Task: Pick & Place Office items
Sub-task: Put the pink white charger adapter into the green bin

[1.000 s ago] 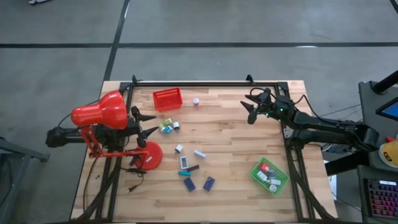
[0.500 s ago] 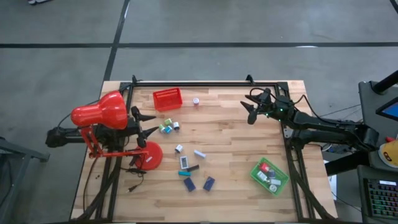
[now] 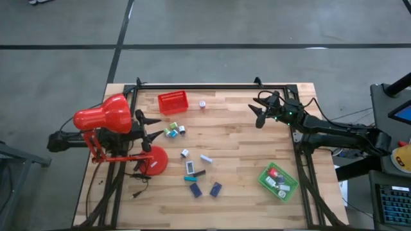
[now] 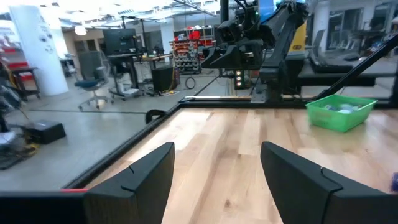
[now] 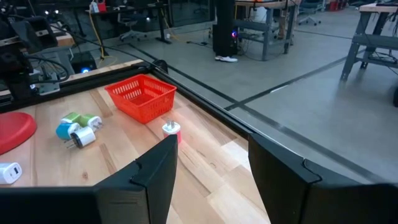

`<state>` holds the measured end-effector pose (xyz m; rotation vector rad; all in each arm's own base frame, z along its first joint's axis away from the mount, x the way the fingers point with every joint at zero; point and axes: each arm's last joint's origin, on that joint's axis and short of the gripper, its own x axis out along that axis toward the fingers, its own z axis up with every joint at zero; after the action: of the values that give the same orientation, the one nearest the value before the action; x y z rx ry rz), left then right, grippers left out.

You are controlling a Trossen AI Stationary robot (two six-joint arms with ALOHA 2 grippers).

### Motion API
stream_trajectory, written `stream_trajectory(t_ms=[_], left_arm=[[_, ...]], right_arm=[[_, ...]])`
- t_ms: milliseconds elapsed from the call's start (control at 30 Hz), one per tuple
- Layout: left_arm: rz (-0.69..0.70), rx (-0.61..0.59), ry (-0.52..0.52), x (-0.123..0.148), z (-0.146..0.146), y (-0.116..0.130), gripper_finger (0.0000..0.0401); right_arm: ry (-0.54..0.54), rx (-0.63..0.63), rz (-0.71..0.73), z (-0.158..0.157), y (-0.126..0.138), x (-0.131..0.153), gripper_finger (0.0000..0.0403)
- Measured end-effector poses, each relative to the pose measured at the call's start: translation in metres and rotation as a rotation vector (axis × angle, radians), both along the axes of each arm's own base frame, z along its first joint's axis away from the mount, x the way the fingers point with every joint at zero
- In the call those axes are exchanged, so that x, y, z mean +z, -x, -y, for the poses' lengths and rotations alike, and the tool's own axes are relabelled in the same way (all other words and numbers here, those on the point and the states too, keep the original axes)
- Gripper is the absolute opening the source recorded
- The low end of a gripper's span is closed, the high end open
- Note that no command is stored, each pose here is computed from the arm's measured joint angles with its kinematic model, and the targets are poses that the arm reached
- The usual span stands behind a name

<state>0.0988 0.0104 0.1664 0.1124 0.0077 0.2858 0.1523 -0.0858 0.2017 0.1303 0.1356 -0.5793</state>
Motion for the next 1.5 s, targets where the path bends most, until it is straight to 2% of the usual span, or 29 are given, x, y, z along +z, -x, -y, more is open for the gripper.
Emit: stream_trajectory(t_ms=[100, 200, 433, 500, 600, 800, 967, 1100, 1367, 1500], left_arm=[[0.027, 0.049, -0.065, 0.005, -0.001, 0.001, 0.0245], [0.085, 0.063, -0.061, 0.01, -0.002, 0.001, 0.0245], [0.074, 0.103, -0.105, 0.012, -0.003, -0.004, 0.0246], [0.088, 0.11, -0.145, 0.015, -0.003, -0.006, 0.0246], [0.061, 0.128, -0.182, 0.027, -0.004, -0.01, 0.0246], [-0.04, 0.216, -0.173, 0.051, -0.007, -0.029, 0.0246], [-0.115, 0.281, -0.104, 0.066, -0.013, -0.058, 0.0246], [-0.13, 0.434, 0.007, 0.072, -0.026, -0.085, 0.0246], [-0.175, 0.562, 0.175, 0.065, -0.047, -0.15, 0.0246], [-0.191, 0.61, 0.214, 0.058, -0.052, -0.178, 0.0246]], right_arm=[[0.0, 0.0, 0.0, 0.0, 0.0, 0.0, 0.0189], [0.0, 0.0, 0.0, 0.0, 0.0, 0.0, 0.0189], [0.0, 0.0, 0.0, 0.0, 0.0, 0.0, 0.0189], [0.0, 0.0, 0.0, 0.0, 0.0, 0.0, 0.0189], [0.0, 0.0, 0.0, 0.0, 0.0, 0.0, 0.0189], [0.001, 0.0, 0.0, 0.0, 0.0, 0.0, 0.0189], [0.001, 0.0, 0.0, 0.0, 0.0, 0.0, 0.0189], [0.001, 0.0, 0.0, 0.0, 0.0, 0.0, 0.0189], [0.001, -0.001, 0.0, 0.0, 0.0, 0.0, 0.0189], [0.0, -0.001, 0.0, 0.0, 0.0, 0.0, 0.0189]])
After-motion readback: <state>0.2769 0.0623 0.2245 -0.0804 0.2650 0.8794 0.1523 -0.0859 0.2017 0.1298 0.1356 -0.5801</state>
